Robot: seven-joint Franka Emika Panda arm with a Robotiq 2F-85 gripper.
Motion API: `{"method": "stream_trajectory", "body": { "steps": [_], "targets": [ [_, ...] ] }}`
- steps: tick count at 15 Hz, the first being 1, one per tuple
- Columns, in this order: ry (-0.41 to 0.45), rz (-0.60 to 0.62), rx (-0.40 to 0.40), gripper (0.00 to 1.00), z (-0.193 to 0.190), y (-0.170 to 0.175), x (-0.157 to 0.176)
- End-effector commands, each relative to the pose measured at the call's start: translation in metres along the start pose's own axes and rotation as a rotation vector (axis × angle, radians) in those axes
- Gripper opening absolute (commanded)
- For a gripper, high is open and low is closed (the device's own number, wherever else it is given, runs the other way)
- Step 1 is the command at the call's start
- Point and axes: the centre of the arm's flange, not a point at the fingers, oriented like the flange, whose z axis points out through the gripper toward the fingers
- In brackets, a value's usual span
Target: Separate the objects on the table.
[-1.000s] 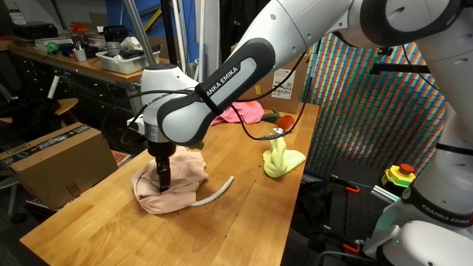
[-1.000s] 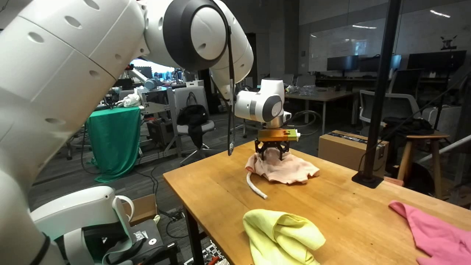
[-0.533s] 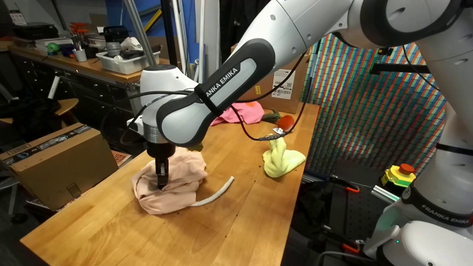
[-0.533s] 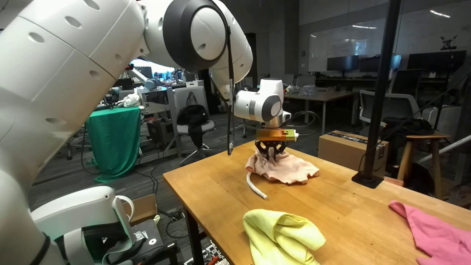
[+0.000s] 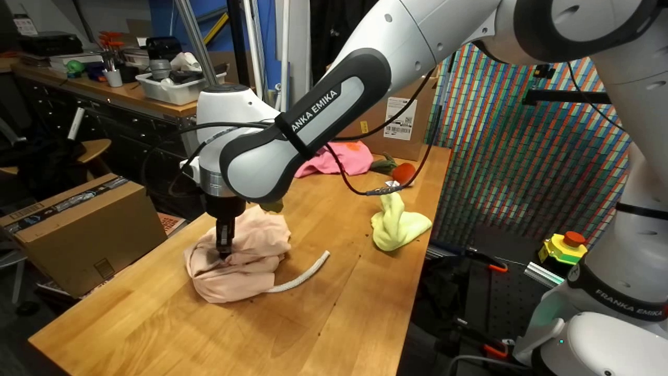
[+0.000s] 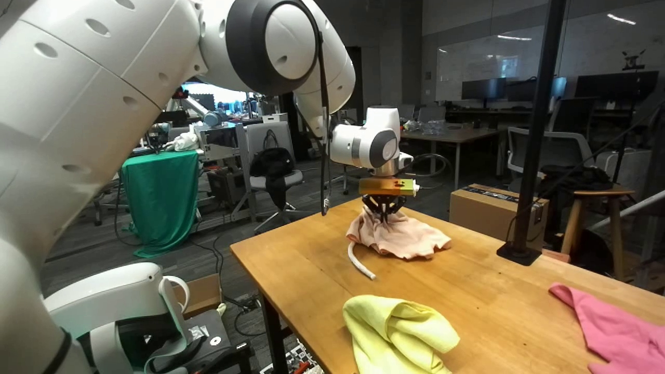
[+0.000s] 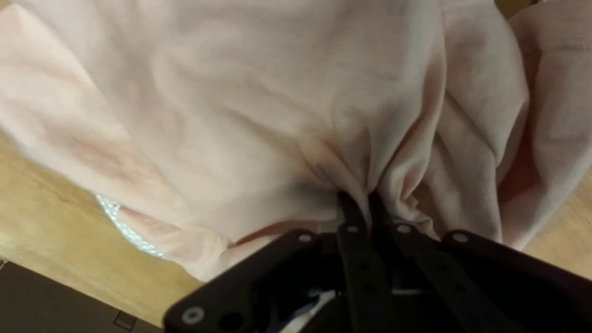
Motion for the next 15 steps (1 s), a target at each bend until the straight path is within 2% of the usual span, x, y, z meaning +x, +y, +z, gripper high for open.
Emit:
{"method": "stream_trajectory", "body": {
  "steps": [1, 8, 15],
  "targets": [
    [0.092, 0.111, -0.066, 0.02, -0.045, -0.006, -0.005],
    [0.298, 0.324, -0.218, 0.02, -0.131, -0.008, -0.027],
    [0.369, 0.466, -0.345, 0.02, -0.192, -0.014, -0.068]
  ]
}}
